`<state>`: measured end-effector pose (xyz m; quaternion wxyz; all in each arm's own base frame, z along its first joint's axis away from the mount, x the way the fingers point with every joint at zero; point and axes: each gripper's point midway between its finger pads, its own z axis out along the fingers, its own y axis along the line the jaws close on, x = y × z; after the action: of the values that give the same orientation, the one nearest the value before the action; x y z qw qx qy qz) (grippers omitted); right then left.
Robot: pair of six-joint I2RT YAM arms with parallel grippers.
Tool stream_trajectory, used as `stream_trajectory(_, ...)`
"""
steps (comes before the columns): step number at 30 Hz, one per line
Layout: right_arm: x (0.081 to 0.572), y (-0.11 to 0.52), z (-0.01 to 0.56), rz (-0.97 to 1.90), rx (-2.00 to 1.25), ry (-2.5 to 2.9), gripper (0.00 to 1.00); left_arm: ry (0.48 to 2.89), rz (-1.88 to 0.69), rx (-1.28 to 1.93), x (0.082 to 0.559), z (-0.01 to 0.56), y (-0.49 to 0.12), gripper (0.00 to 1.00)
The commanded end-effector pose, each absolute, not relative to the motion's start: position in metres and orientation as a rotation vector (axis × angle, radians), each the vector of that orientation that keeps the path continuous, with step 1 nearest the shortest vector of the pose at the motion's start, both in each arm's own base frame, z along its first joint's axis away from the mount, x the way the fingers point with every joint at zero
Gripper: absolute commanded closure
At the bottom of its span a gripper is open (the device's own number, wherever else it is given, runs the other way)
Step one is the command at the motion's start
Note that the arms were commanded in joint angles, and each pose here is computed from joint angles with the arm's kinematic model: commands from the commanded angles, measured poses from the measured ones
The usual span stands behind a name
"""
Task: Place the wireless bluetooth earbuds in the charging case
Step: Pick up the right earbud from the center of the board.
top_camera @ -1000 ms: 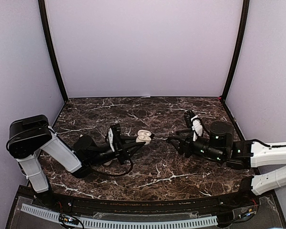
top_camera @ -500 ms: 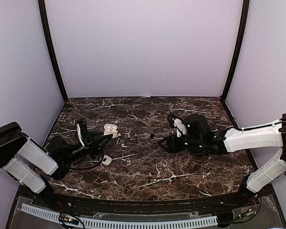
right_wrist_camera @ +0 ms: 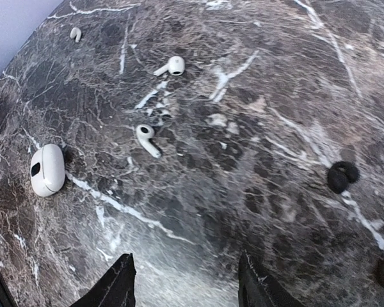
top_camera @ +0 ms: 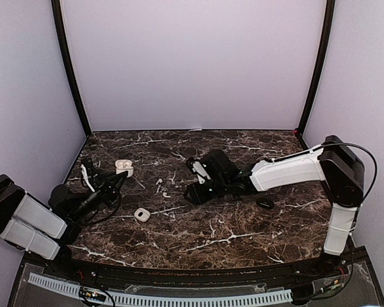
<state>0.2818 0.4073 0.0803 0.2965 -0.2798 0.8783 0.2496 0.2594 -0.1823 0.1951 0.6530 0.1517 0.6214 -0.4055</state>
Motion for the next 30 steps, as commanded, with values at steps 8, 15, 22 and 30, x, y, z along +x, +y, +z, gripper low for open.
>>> stream_trajectory(8,0.292,0.482,0.067,0.518,-0.845,2.259,0.44,1.378,-0.74,0.333,0.258,0.202,-0.159,1.0)
stream_trajectory(15,0.311,0.497,0.053,0.404,-0.865,2.256,0.47,1.365,-0.729,0.392,0.246,0.197,-0.161,1.0)
stream_trajectory(22,0.321,0.503,0.036,0.324,-0.897,2.263,0.52,1.352,-0.71,0.411,0.243,0.195,-0.16,1.0)
stream_trajectory(30,0.323,0.517,0.026,0.342,-0.927,2.278,0.59,1.347,-0.698,0.413,0.243,0.196,-0.159,1.0)
